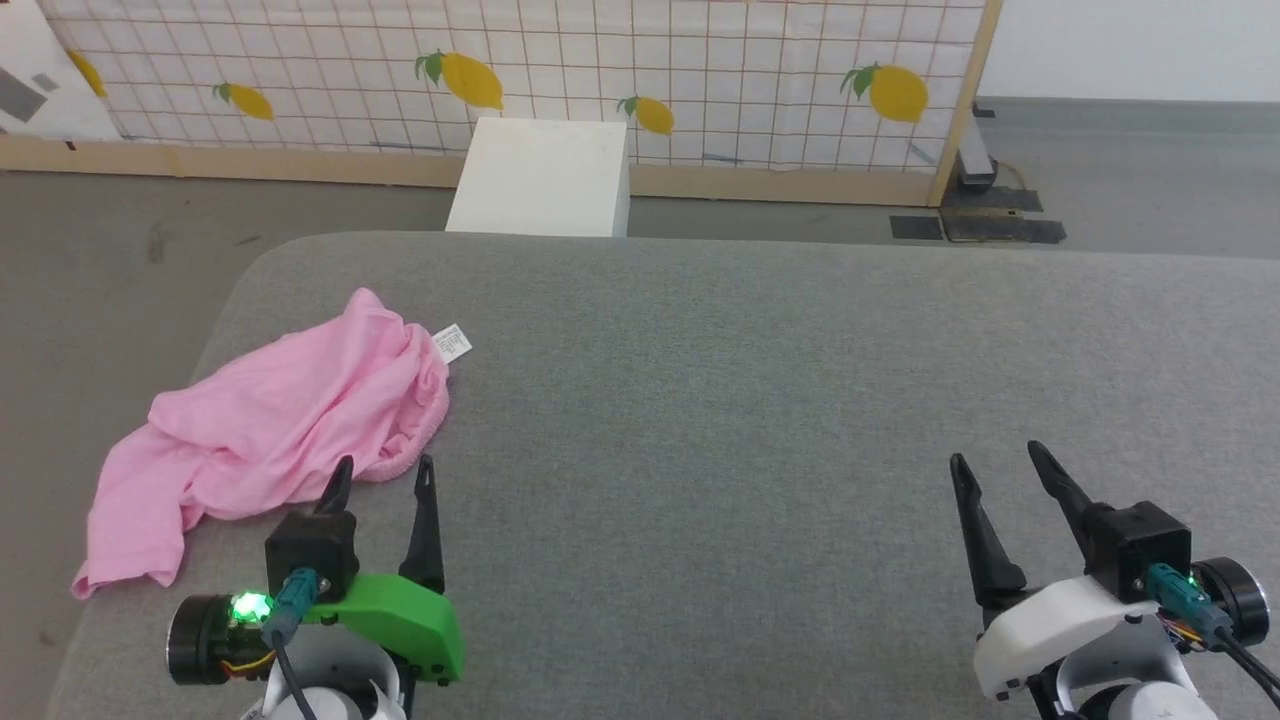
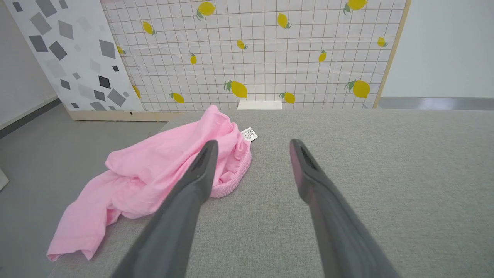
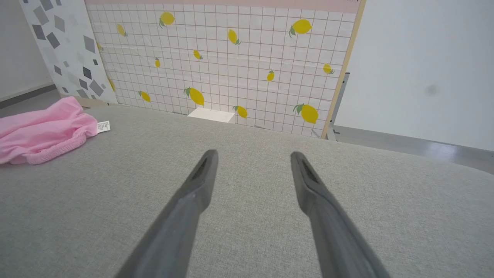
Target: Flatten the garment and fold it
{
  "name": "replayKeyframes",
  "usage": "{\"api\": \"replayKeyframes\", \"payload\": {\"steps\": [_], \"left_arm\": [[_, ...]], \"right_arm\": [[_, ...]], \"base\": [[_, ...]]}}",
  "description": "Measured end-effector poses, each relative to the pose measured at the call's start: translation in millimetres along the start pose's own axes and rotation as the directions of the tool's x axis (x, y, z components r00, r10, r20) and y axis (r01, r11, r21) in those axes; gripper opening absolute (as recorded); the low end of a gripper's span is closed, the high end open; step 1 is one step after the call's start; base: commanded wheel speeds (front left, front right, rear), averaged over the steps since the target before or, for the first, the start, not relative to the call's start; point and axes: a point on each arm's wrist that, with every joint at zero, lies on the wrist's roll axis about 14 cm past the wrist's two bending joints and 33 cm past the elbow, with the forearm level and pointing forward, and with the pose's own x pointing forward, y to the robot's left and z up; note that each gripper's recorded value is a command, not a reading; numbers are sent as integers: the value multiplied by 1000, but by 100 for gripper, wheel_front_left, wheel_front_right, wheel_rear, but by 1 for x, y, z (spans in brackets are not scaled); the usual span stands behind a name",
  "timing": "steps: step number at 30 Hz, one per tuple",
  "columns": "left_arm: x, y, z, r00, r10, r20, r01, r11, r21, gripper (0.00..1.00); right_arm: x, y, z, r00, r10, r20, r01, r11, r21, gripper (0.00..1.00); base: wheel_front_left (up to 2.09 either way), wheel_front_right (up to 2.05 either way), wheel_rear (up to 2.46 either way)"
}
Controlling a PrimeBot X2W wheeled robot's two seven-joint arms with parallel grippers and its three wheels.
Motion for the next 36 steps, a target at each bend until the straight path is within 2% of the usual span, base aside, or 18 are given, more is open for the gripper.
{"api": "replayKeyframes", "payload": {"steps": [15,36], "left_arm": [[-22,35,-1,993,118,15,-118,993,-5,100],[-54,76,3,964,261,49,-260,965,-17,100]], "right_arm": [[18,29,2,995,91,26,-92,996,17,100],[34,68,6,978,201,61,-204,978,39,100]], "base": [[0,0,0],[0,0,0]]}}
